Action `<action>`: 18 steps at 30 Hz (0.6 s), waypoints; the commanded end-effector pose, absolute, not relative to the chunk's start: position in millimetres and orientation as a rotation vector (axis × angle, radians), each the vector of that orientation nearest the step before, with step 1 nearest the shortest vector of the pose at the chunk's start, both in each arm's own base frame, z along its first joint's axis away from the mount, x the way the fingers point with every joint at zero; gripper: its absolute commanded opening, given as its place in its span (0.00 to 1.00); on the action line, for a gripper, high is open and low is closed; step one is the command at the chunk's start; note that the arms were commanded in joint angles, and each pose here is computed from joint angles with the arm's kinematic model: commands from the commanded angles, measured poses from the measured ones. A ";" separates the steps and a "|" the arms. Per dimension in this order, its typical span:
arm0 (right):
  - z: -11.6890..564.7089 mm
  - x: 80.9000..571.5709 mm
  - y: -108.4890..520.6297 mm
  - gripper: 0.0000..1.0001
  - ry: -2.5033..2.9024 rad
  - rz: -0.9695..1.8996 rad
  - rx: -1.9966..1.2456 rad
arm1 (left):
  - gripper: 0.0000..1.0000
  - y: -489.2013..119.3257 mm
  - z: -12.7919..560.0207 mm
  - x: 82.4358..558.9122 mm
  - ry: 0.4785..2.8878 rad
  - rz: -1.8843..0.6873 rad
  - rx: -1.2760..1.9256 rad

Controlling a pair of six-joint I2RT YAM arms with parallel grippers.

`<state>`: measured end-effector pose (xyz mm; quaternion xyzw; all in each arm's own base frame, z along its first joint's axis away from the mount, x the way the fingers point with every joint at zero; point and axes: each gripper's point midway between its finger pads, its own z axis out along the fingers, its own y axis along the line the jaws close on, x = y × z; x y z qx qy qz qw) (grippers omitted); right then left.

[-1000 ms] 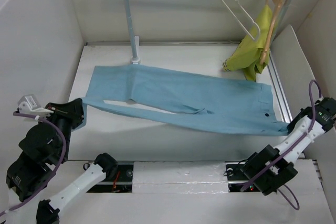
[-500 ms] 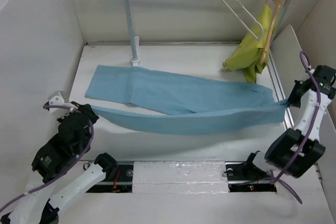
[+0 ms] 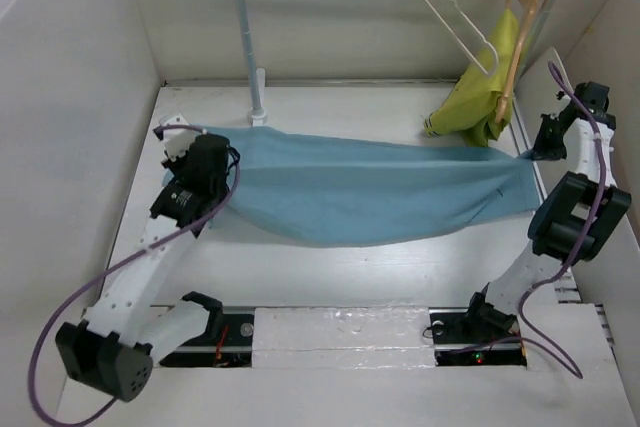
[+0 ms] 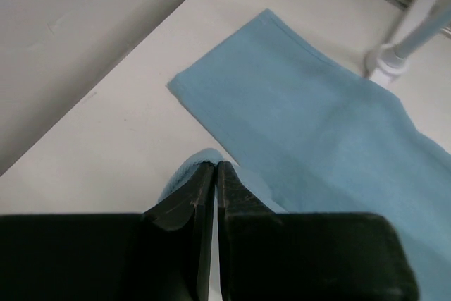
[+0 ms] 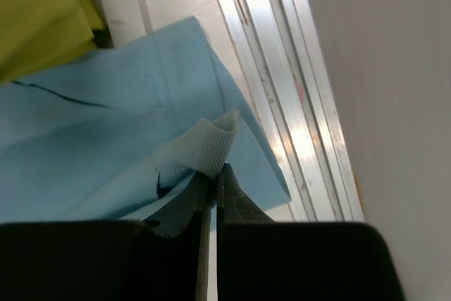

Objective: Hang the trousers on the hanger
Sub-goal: Fold the trousers at the center of the board.

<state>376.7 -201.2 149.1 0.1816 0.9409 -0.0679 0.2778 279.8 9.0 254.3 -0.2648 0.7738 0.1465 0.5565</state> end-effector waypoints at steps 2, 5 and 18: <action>175.3 433.3 -216.7 0.00 2.360 -0.167 0.448 | 0.00 34.5 262.7 345.6 1.795 0.378 -0.644; 155.5 453.5 -217.5 0.00 2.378 -0.126 0.449 | 0.00 35.9 240.5 387.3 1.886 0.518 -0.628; 106.3 472.6 -211.0 0.12 2.410 0.027 0.464 | 0.81 70.9 205.2 524.3 2.102 0.384 -0.741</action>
